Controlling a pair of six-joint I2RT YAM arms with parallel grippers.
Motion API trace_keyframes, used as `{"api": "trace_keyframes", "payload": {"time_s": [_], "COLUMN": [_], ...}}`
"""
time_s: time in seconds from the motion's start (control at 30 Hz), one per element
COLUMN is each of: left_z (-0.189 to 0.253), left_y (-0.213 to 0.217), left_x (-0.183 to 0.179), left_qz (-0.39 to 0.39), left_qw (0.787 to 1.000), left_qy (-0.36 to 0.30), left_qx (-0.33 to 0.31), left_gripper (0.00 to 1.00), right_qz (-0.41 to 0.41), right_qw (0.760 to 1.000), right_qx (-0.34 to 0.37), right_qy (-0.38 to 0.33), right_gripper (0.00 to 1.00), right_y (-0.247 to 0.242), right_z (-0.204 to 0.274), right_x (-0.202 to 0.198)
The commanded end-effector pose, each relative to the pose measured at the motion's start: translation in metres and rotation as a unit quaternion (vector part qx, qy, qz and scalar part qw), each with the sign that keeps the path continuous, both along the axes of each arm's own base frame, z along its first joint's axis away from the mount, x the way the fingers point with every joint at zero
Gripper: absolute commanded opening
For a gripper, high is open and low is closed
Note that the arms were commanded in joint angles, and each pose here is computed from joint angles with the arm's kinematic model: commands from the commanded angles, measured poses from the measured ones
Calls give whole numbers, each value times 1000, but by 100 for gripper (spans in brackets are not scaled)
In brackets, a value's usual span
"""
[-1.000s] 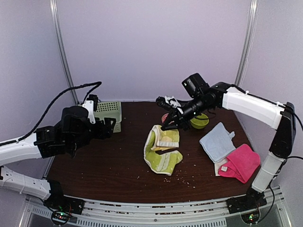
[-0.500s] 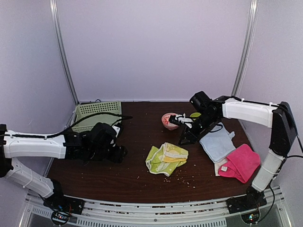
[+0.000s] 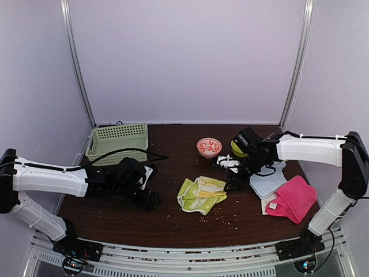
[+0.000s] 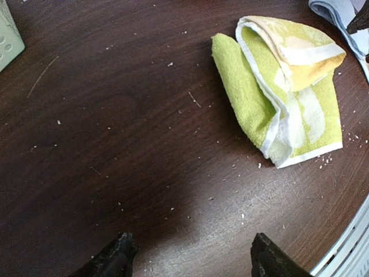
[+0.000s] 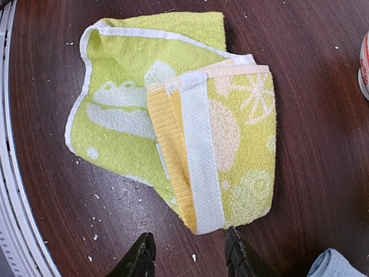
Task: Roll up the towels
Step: Adjust the towel at the center of the board.
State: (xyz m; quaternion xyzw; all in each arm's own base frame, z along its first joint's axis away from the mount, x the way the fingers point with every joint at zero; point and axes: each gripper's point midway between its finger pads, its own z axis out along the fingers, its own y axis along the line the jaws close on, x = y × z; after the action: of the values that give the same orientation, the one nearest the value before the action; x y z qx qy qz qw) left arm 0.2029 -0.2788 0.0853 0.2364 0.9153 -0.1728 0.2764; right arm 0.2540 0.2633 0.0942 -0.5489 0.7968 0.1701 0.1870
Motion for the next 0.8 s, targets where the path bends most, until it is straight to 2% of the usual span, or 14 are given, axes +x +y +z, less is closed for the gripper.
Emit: {"api": "trace_keyframes", "payload": {"time_s": [0.0,0.1,0.27,0.47,0.57,0.63,0.77], "left_z": [10,22,40,16,8,1,-11], "left_y": [-34,-57,-100,-115,-120,-121,-121], "left_x": [-1,4,4,18,22,24,28], "left_qz": [-38,-57,-115,-106,-102,-97,-88], "left_qw": [996,991,977,983,983,984,987], "left_qy": [-10,-18,-22,-12,-11,-10,-9], "left_qx": [-79,-120,-179,-150,-152,-148,-134], "left_gripper": [68,62,64,62,57,52,37], "right_qz": [5,9,30,19,5,-7,-22], "right_qw": [1000,999,999,1000,1000,999,999], "right_qx": [10,7,12,-4,-20,-29,-32], "right_qy": [-29,-30,-30,-22,-20,-27,-36], "right_gripper": [43,44,46,47,47,41,19], "right_y": [6,12,45,63,59,55,51], "right_z": [3,-4,-7,-34,-48,-54,-53], "right_x": [7,11,21,37,42,45,48]}}
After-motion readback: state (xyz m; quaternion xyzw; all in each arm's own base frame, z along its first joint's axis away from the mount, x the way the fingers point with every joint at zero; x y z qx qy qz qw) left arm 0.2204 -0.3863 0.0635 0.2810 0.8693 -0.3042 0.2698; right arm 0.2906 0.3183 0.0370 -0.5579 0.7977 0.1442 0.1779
